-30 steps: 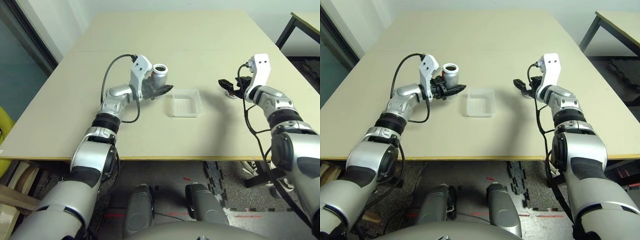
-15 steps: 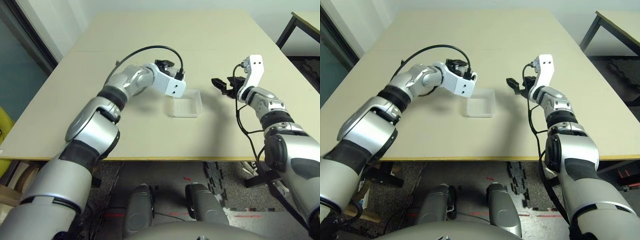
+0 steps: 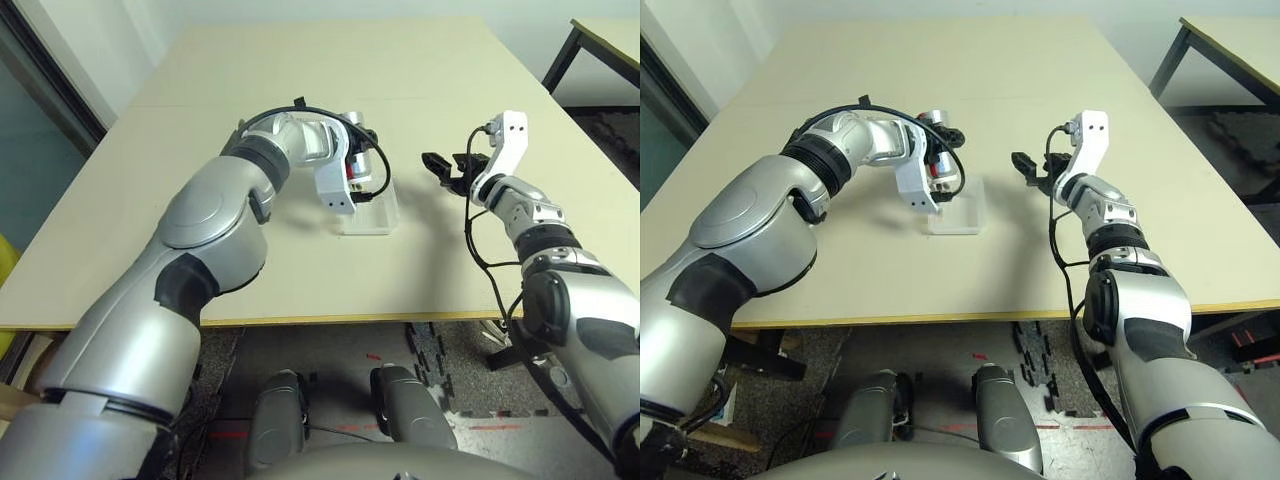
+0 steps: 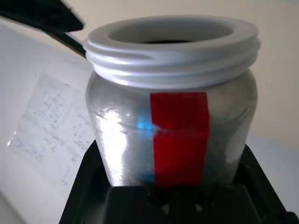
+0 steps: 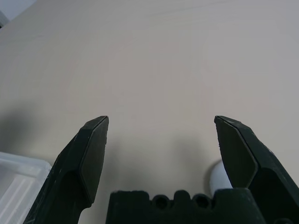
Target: Pour the medicine from the bottle into the box.
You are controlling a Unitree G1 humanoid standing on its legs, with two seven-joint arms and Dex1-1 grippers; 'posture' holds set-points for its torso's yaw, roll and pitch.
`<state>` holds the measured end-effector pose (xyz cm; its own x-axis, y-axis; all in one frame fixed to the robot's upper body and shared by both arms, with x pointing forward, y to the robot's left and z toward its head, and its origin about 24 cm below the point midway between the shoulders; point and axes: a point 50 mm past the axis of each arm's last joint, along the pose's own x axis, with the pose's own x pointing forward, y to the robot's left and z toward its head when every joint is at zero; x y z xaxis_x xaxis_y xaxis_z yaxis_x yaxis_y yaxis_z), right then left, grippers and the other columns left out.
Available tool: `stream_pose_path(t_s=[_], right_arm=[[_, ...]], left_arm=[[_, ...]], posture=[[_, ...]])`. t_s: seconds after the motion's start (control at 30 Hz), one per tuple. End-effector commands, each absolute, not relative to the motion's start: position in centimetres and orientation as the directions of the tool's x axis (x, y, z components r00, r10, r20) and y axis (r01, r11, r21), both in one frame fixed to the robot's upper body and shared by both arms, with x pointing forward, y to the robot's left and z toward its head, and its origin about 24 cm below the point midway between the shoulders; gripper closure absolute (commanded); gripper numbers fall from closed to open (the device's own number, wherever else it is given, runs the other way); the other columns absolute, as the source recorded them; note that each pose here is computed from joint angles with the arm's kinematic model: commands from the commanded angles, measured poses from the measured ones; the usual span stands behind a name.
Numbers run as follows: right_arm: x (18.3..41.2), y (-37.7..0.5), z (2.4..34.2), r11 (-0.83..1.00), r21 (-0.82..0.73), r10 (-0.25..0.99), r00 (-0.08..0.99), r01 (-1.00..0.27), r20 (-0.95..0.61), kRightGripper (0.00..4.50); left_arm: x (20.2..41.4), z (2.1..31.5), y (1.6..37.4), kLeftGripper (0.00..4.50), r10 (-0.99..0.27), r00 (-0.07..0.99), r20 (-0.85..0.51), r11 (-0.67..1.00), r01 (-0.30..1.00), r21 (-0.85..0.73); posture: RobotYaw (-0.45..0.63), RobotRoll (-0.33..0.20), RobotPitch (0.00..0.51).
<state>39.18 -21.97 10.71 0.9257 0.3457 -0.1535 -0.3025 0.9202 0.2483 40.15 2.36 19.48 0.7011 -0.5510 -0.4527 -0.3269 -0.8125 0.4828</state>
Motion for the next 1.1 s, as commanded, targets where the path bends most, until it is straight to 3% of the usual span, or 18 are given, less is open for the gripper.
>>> stream_pose_path(t_s=[0.03, 0.17, 0.37, 0.53, 0.63, 0.73, 0.83, 1.1], right_arm=[[38.9, -22.0, 10.7, 0.915, 0.137, 0.399, 0.902, -0.380, -0.162, 0.00], [38.4, -22.2, 11.7, 0.845, -0.036, 0.522, 0.839, -0.533, -0.155, 0.00], [37.9, -23.0, 14.3, 0.744, -0.082, 0.657, 0.748, -0.664, -0.092, 0.00], [36.5, -22.4, 15.2, 0.519, -0.110, 0.841, 0.529, -0.848, -0.113, 0.00], [35.8, -21.9, 15.1, 0.423, -0.114, 0.888, 0.436, -0.899, -0.146, 0.00], [35.3, -21.2, 14.9, 0.346, -0.108, 0.918, 0.360, -0.932, -0.167, 0.00], [35.2, -20.8, 14.7, 0.328, -0.105, 0.922, 0.343, -0.939, -0.180, 0.00], [35.6, -20.6, 13.8, 0.404, -0.062, 0.896, 0.409, -0.913, -0.174, 0.00]], left_arm=[[40.3, 19.9, 2.8, 1.83, -0.532, 0.714, -0.454, -0.795, -0.238, 0.557], [40.3, 19.9, 3.2, 1.83, -0.523, 0.713, -0.467, -0.775, -0.169, 0.609], [40.4, 19.7, 3.8, 1.83, -0.526, 0.708, -0.471, -0.661, 0.008, 0.750], [40.5, 19.2, 4.5, 1.83, -0.533, 0.682, -0.501, -0.454, 0.269, 0.849], [40.5, 18.9, 5.0, 1.83, -0.556, 0.644, -0.525, -0.278, 0.451, 0.848], [40.6, 18.8, 5.5, 1.83, -0.616, 0.601, -0.510, -0.023, 0.633, 0.774], [40.8, 18.9, 6.1, 1.83, -0.660, 0.583, -0.474, 0.144, 0.717, 0.682], [41.2, 18.4, 9.0, 1.83, -0.719, 0.621, -0.311, 0.536, 0.781, 0.321]], posture=[[-0.24, 0.000, 0.043], [-0.23, 0.000, 0.045], [-0.23, 0.000, 0.050], [-0.23, 0.000, 0.049], [-0.23, 0.000, 0.043], [-0.23, 0.000, 0.044], [-0.22, 0.000, 0.044], [-0.20, 0.000, 0.050]])
